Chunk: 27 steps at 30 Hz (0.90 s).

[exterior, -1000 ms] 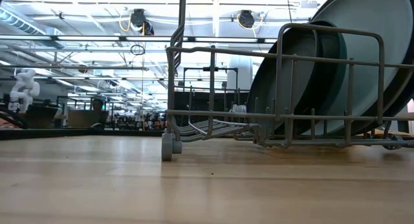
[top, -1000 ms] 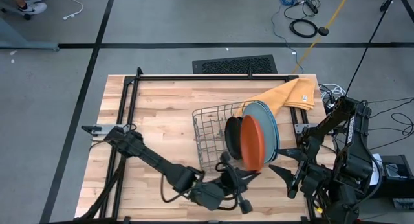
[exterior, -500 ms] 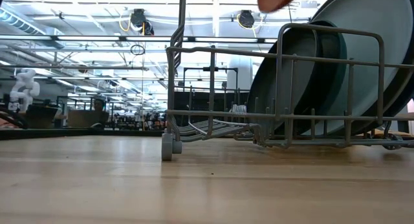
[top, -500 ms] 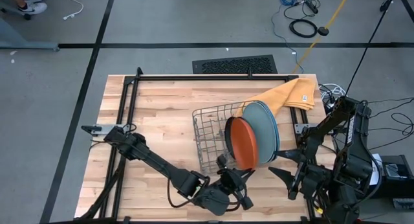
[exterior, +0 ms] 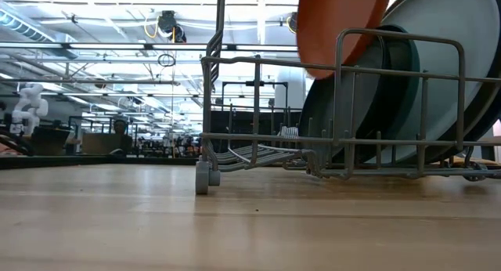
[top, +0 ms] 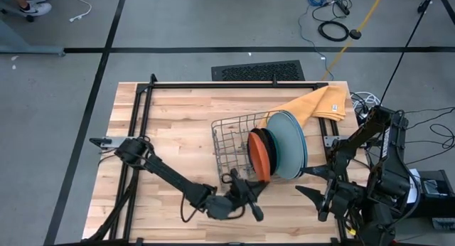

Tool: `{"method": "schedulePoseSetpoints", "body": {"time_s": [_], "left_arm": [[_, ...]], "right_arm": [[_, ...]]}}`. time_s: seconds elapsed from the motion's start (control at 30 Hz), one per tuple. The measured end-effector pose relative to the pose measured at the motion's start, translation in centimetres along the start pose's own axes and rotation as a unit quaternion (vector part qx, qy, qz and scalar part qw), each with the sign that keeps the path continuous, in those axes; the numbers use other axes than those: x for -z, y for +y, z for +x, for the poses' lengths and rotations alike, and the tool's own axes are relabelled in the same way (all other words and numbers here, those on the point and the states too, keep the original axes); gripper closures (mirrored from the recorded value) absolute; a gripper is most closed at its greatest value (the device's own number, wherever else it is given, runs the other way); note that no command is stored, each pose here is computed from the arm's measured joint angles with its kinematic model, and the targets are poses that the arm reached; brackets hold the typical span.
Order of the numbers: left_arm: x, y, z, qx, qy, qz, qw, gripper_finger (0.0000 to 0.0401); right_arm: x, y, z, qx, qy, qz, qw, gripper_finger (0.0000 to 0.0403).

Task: Sort dishes
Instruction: Put the orange plate into the green dish rack

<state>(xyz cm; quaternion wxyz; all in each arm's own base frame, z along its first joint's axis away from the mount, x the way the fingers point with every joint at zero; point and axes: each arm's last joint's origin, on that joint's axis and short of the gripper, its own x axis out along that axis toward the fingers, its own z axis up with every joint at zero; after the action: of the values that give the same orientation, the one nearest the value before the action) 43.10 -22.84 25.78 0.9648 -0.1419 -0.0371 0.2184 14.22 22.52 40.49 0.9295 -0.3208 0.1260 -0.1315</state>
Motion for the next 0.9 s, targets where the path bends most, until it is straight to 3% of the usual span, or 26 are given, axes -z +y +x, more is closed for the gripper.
{"method": "schedulePoseSetpoints", "body": {"time_s": [0.27,0.63,0.9], "left_arm": [[2.4,3.8,1.1,0.005,0.015,-0.050,0.999,0.0401],[2.1,4.1,-0.8,0.019,0.016,-0.043,0.999,0.0401],[3.4,5.4,-0.9,0.011,0.025,-0.077,0.997,0.0401]], "right_arm": [[0.0,0.2,0.0,-0.011,0.003,-0.002,1.000,0.0149],[0.5,0.2,0.0,-0.022,0.012,-0.010,1.000,0.0149],[0.5,0.2,0.0,-0.020,0.013,-0.010,1.000,0.0149]]}}
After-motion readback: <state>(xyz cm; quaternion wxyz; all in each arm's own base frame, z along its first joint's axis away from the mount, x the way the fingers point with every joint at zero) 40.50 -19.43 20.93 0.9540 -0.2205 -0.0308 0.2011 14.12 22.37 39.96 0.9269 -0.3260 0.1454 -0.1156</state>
